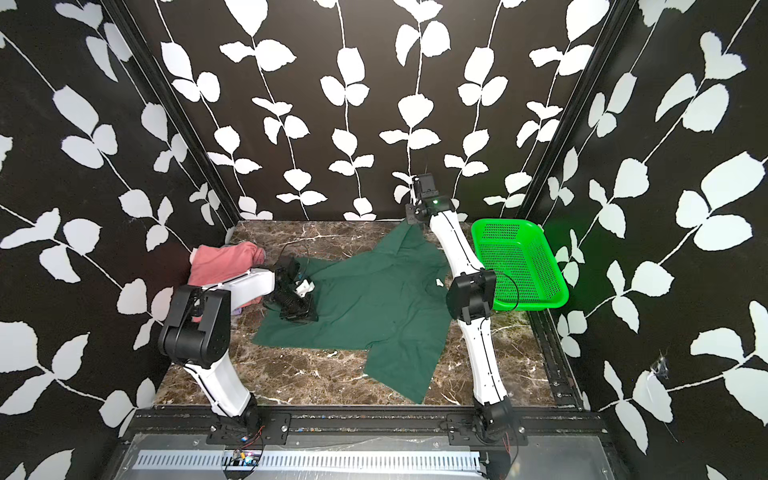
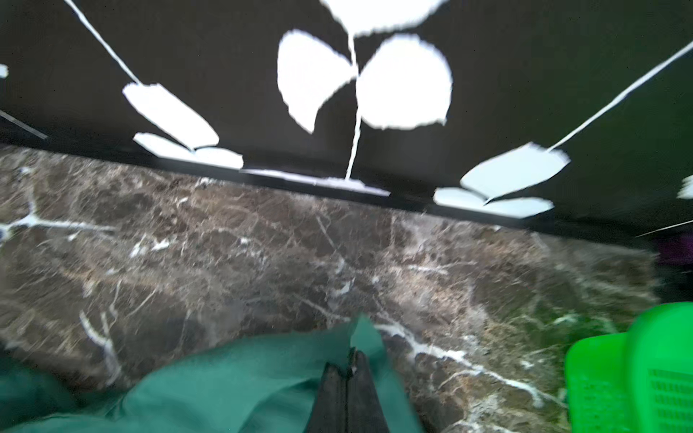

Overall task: Fold and stack t-shirts
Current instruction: Flatten out the T-shirt at the center of the board.

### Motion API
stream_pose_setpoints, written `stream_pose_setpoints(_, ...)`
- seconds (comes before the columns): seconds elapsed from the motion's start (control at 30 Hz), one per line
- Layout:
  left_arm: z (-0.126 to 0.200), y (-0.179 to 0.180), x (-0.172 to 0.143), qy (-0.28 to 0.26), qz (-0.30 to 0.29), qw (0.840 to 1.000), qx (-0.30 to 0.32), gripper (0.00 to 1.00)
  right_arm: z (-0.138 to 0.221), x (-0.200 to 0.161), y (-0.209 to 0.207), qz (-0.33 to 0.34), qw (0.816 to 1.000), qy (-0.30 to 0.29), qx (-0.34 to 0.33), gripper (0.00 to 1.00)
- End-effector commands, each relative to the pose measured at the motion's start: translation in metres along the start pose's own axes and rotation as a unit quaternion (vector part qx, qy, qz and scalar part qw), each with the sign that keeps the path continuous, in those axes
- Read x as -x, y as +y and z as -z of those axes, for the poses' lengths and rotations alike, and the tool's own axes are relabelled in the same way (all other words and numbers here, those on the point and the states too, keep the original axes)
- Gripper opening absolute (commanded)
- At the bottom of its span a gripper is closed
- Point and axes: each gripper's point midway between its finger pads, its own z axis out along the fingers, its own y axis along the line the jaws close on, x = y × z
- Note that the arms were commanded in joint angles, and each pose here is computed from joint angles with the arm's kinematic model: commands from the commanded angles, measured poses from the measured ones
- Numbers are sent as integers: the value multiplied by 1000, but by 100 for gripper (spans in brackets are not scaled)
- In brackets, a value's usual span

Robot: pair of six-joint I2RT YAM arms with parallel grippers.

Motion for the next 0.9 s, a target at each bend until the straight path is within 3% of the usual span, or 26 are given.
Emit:
stream_pose_setpoints(0.0, 14, -20, -28, 24, -40, 999, -19, 10, -5, -13, 6, 16, 999, 20, 22, 0)
stream_pose_setpoints(0.07, 12, -23, -43, 48, -60, 997, -11, 0, 2, 4, -1, 19, 1000, -8, 9, 0)
stream_pose_setpoints(0.3, 11, -43, -69, 106, -104, 989, -12, 1, 28, 52, -27, -5, 994, -94, -47, 0)
stream_pose_setpoints(0.4, 20, -43, -78, 125, -119, 985, 12, 7, 34, 63, -37, -25, 989, -128, -63, 0)
stream_pose_setpoints(0.47, 29, -34, -77, 118, -114, 985, 52, 25, 32, 65, -41, -33, 989, -133, -58, 1)
stream_pose_setpoints(0.5, 35, -27, -75, 111, -112, 984, 77, 47, 29, 63, -41, -37, 990, -124, -48, 19)
stream_pose_setpoints(0.53, 41, -20, -71, 97, -112, 983, 107, 74, 25, 59, -37, -42, 993, -111, -23, 49)
stream_pose_setpoints(0.57, 48, -12, -65, 80, -110, 981, 136, 95, 22, 54, -32, -47, 994, -95, 1, 66)
stream_pose_setpoints(0.6, 55, -7, -59, 60, -111, 979, 160, 99, 20, 45, -25, -56, 995, -73, 24, 80)
stream_pose_setpoints(0.63, 63, -4, -52, 36, -113, 977, 179, 99, 16, 34, -14, -61, 996, -49, 52, 84)
stream_pose_setpoints(0.7, 80, 2, -36, -14, -108, 970, 217, 99, 18, 11, 13, -66, 992, -3, 110, 81)
stream_pose_setpoints(0.77, 93, 6, -19, -62, -107, 961, 248, 98, 27, -21, 40, -67, 987, 44, 143, 69)
stream_pose_setpoints(0.87, 96, 13, 1, -94, -103, 952, 274, 84, 40, -78, 87, -73, 976, 80, 188, 35)
